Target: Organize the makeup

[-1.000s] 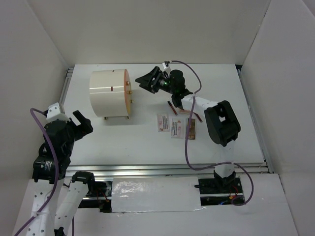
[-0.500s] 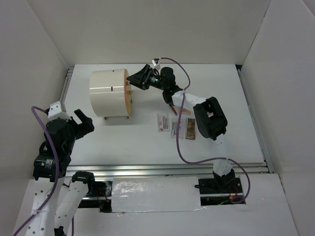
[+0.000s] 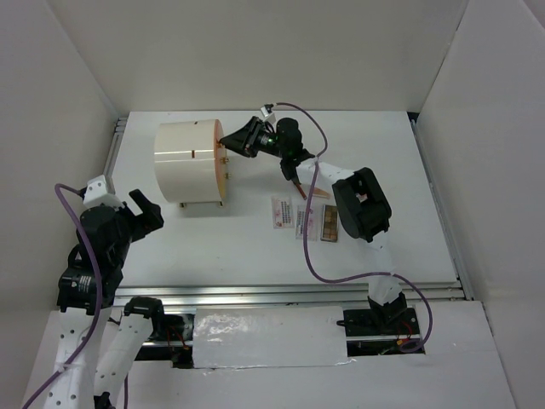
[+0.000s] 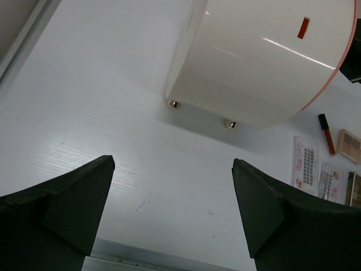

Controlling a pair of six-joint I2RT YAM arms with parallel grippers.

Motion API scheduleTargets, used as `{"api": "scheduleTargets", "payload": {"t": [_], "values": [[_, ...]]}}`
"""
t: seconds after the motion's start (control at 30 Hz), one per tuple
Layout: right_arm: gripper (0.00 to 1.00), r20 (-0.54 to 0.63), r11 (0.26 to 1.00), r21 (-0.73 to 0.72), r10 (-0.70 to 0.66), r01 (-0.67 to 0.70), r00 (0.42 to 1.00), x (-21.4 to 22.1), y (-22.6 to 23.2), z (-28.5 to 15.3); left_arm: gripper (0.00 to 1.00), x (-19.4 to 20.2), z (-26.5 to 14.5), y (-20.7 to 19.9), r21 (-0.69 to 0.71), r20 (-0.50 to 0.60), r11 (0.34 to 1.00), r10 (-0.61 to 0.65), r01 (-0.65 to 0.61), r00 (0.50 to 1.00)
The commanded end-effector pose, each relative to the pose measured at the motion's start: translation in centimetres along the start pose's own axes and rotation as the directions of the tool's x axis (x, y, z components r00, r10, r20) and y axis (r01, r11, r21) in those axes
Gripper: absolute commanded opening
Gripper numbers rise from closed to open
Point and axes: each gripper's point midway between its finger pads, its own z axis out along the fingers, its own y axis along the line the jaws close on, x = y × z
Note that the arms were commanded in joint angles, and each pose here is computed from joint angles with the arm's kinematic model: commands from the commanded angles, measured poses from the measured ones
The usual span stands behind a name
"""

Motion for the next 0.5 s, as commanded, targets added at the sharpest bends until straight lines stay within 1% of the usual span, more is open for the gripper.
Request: {"api": "scheduleTargets", "payload": {"t": [0.0,0.2,0.47], "values": [[0.34,-0.020,0.996,-0.087,-0.034,0.032,0.999,0.4,2.1,0.3,0.99,-1.2,0.2,-0.7,0.026,0.040,1.000,0.001,-0.002,0.999],[0.32,-0.008,0.996,-0.081,-0.034,0.034,0.999,0.2,2.1,-0.3,0.99,-1.1,0.4,-0.7,0.027,0.035,1.000,0.004,-0.004,0.999],[0.33,0.010,0.996,-0.078,-0.030,0.031,0.999,-1.9,0.8,-1.8,0.99,-1.0,0.5,-0.7,0.027,0.030,1.000,0.005,-0.005,1.000]]}}
